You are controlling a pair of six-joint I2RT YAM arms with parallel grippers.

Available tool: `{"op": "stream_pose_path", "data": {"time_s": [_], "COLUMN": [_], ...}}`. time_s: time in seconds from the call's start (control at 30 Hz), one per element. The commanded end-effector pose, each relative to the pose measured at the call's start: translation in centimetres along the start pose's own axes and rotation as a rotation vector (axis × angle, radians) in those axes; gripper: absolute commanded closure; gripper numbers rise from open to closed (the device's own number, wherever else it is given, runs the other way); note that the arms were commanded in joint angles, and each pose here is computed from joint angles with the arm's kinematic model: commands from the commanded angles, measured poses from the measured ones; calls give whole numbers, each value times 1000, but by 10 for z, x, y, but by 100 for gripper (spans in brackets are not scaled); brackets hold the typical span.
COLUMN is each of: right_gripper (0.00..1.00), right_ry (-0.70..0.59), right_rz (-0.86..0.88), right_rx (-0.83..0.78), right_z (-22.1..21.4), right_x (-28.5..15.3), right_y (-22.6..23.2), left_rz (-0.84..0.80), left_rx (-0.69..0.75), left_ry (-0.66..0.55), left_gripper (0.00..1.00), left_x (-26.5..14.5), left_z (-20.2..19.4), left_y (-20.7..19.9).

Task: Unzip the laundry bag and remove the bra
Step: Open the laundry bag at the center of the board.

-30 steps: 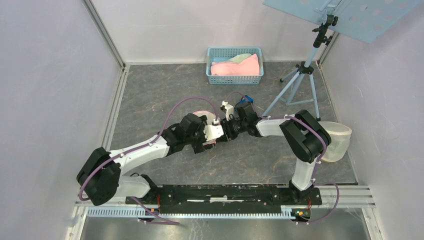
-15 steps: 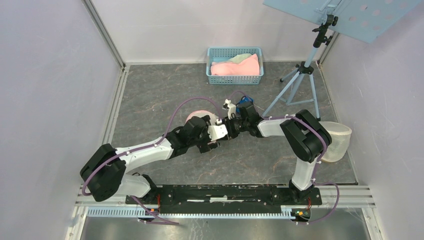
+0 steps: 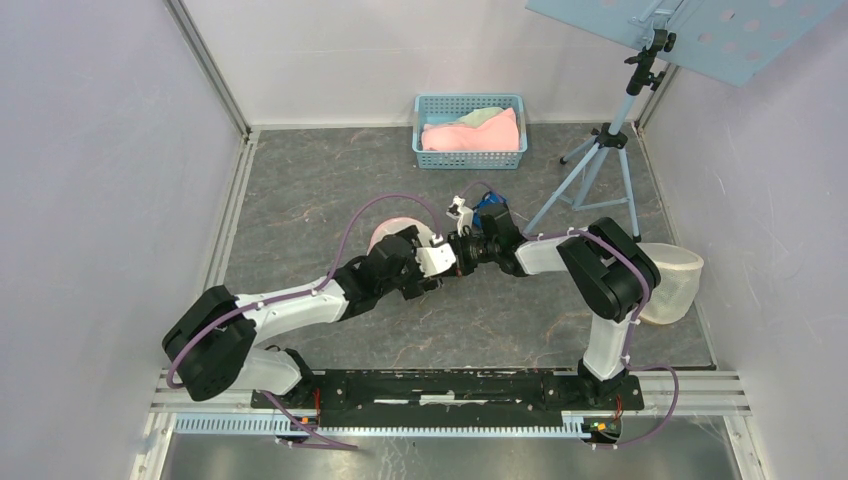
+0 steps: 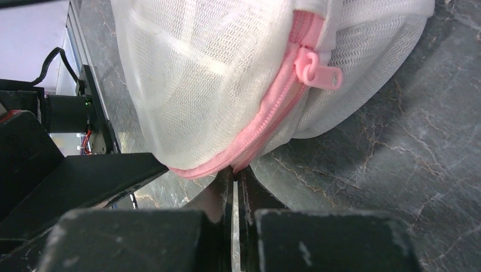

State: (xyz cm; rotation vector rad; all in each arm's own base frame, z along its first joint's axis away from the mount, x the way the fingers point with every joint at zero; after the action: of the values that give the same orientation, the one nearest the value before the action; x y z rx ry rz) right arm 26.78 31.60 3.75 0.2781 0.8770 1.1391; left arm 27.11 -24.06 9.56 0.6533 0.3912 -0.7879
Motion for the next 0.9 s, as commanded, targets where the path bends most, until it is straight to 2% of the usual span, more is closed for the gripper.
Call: {"op": "stream_pose_path", "data": {"time_s": [0.0,0.23,0.4,0.57,0.73,0.87], "right_gripper": [100,100,100,100,100,100], "right_ry": [-15,3,15,34,61,90], "right_rz": [-8,-29,-34,-12,12,17], "right_rx": [-19,-54,-92,-146,-221,-273], "right_z": [3,2,1,2,0,-5], "right_x": [0,-2,-5,-7,-11,-16], "right_y": [-3,-5,-5,1,7,8], "left_rz": [121,194,158,138,167,183], "left_rx": [60,120,158,161,93,13], "left_ry": [-89,-147,-183,-171,-143,-139], "left_gripper": [0,0,3,13,24,40], "left_x": [-6,-23,-35,-34,-26,-23], "left_z": [30,56,73,77,74,76], "left_y": [28,50,52,62,93,123]}}
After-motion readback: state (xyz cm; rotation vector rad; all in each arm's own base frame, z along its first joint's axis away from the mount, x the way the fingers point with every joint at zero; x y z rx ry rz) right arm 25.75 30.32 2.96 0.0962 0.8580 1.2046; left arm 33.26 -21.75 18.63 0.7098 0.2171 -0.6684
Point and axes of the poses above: each gripper's point midway between its finger pads, its own x axis out along the fingers, its own y axis along the line the jaws close on, z = x × y, the point moved 1 cm from there along -x, back along the fingers, and after that the axes turned 8 degrees about -x, right-handed, at the moved point
